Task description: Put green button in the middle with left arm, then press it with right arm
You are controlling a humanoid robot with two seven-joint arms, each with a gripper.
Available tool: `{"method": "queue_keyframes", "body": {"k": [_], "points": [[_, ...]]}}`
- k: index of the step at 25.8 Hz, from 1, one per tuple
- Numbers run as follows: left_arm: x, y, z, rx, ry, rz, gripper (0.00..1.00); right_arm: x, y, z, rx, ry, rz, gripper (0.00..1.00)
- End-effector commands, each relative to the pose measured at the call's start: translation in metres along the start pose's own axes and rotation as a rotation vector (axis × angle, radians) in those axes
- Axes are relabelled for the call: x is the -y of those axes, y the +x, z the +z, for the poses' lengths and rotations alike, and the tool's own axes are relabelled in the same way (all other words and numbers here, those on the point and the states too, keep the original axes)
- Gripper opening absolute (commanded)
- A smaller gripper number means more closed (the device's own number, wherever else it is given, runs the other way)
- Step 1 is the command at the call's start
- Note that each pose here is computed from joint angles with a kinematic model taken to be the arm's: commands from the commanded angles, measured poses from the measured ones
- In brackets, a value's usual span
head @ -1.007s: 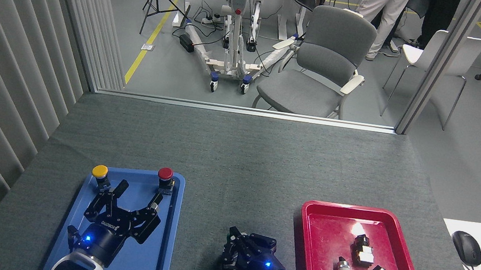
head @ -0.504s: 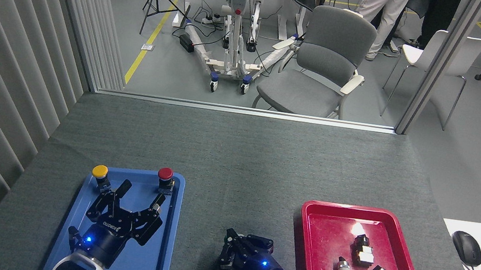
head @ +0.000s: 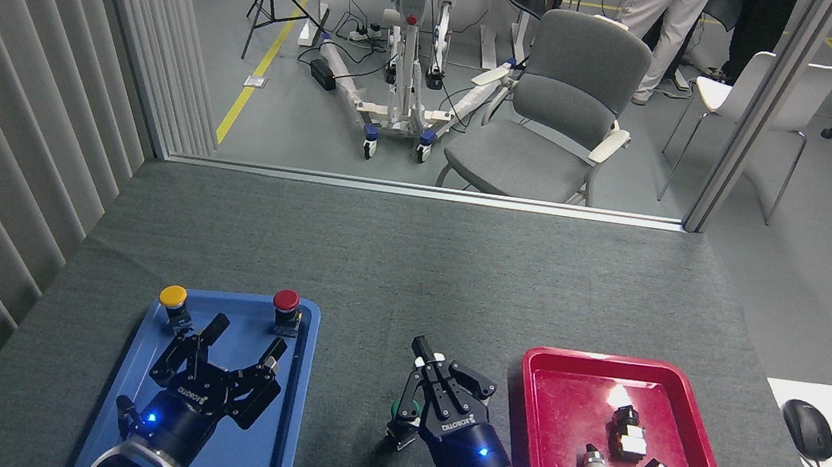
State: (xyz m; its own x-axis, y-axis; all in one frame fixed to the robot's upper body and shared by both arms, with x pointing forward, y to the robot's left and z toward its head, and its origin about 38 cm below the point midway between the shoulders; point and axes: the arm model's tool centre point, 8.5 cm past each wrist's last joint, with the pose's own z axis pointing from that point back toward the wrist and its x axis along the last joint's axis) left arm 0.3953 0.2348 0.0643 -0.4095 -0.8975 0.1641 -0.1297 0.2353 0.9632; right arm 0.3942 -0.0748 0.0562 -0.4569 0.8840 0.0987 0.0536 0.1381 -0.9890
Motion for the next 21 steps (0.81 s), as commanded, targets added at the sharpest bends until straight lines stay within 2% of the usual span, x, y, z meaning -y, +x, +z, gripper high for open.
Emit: {"method": "queue_keyframes", "body": {"k": [1, 2, 3, 9, 12, 21], "points": [[-0.002, 0.000, 0.000, 0.002, 0.003, -0.002, 1.00, 0.005, -0.018, 0.001, -0.060, -0.031, -0.010, 0.82], [-0.002, 0.000, 0.000, 0.002, 0.003, -0.002, 1.00, 0.006, -0.021, 0.001, -0.068, -0.031, -0.008, 0.92], [-0.002, 0.000, 0.000, 0.002, 0.003, -0.002, 1.00, 0.006, -0.023, 0.002, -0.072, -0.031, -0.005, 0.97], [0.000, -0.001, 0.000, -0.005, 0.000, -0.004, 1.00, 0.005, -0.031, 0.004, -0.125, -0.029, 0.011, 0.99], [-0.001, -0.001, 0.000, -0.006, 0.001, -0.005, 1.00, 0.003, -0.046, 0.010, -0.172, -0.013, 0.046, 0.99], [0.000, 0.001, 0.000, -0.004, 0.002, -0.002, 1.00, -0.013, -0.056, 0.032, -0.295, 0.033, 0.066, 0.99]]}}
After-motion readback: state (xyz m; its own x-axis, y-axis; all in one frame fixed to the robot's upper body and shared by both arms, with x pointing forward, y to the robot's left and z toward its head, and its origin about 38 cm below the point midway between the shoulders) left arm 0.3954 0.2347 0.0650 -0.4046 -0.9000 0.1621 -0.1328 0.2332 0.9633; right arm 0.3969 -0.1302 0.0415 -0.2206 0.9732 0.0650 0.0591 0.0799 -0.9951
